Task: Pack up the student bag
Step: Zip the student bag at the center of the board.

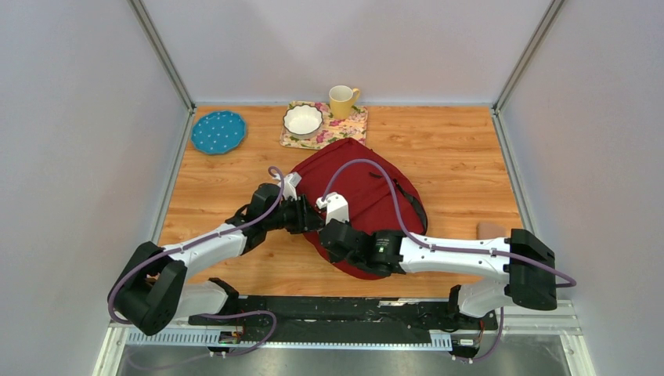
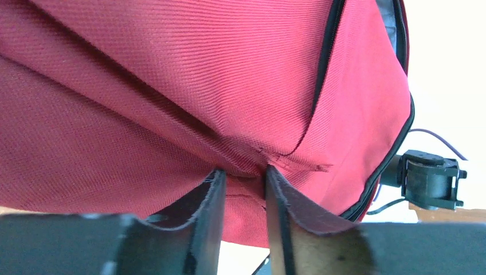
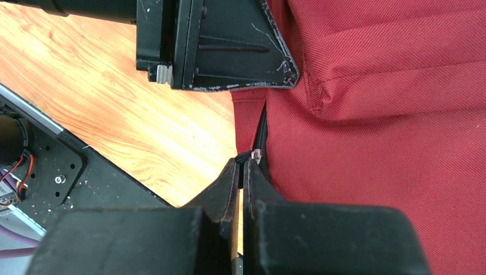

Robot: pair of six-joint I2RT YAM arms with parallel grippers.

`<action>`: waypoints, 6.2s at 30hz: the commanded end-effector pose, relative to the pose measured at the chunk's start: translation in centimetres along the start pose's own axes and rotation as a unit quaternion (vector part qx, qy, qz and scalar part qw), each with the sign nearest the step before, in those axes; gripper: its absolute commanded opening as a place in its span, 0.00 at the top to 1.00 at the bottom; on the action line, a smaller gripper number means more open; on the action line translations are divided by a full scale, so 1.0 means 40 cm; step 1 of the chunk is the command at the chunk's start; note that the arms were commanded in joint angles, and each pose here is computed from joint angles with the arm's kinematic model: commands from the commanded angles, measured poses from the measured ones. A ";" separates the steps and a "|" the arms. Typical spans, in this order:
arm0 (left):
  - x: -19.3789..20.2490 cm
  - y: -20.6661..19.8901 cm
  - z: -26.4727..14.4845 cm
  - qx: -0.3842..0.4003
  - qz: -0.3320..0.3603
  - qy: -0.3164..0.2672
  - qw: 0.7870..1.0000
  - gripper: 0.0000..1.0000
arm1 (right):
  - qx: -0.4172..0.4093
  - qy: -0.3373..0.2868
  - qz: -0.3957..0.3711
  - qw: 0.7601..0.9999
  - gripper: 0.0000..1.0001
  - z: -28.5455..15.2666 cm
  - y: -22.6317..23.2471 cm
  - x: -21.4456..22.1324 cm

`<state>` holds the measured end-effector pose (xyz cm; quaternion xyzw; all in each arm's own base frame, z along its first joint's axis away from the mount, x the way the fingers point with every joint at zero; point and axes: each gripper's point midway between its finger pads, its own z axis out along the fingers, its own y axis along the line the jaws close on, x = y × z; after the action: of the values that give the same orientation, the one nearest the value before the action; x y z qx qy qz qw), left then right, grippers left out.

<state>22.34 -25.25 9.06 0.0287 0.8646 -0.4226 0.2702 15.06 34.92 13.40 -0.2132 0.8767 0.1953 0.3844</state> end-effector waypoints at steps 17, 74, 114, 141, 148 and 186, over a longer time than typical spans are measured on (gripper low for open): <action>-0.058 -0.019 -0.020 0.002 0.038 -0.038 0.999 1.00 | 0.000 0.011 0.058 0.998 1.00 -0.067 -0.068 0.085; 0.085 -0.112 -0.067 0.013 -0.149 -0.122 0.981 0.22 | -0.065 -0.018 0.100 0.993 1.00 -0.153 -0.059 0.085; 0.088 0.145 -0.189 -0.139 -0.049 -0.149 0.978 1.00 | -0.019 -0.051 0.109 0.993 1.00 -0.219 -0.187 0.102; 0.058 -0.280 -0.231 0.122 0.449 -0.084 0.881 0.23 | -0.075 -0.036 0.088 0.993 1.00 -0.206 -0.105 0.089; 0.191 -0.280 -0.153 0.126 0.576 -0.028 0.807 0.22 | -0.069 -0.041 0.094 0.992 1.00 -0.212 -0.113 0.082; 0.301 -0.012 -0.138 0.013 0.493 0.021 0.870 1.00 | 0.039 -0.113 0.140 0.983 1.00 -0.300 -0.315 0.070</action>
<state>9.36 -25.99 8.46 0.4777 0.7035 -0.2800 0.4455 11.62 19.14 15.57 -0.0787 0.8665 0.2524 0.4234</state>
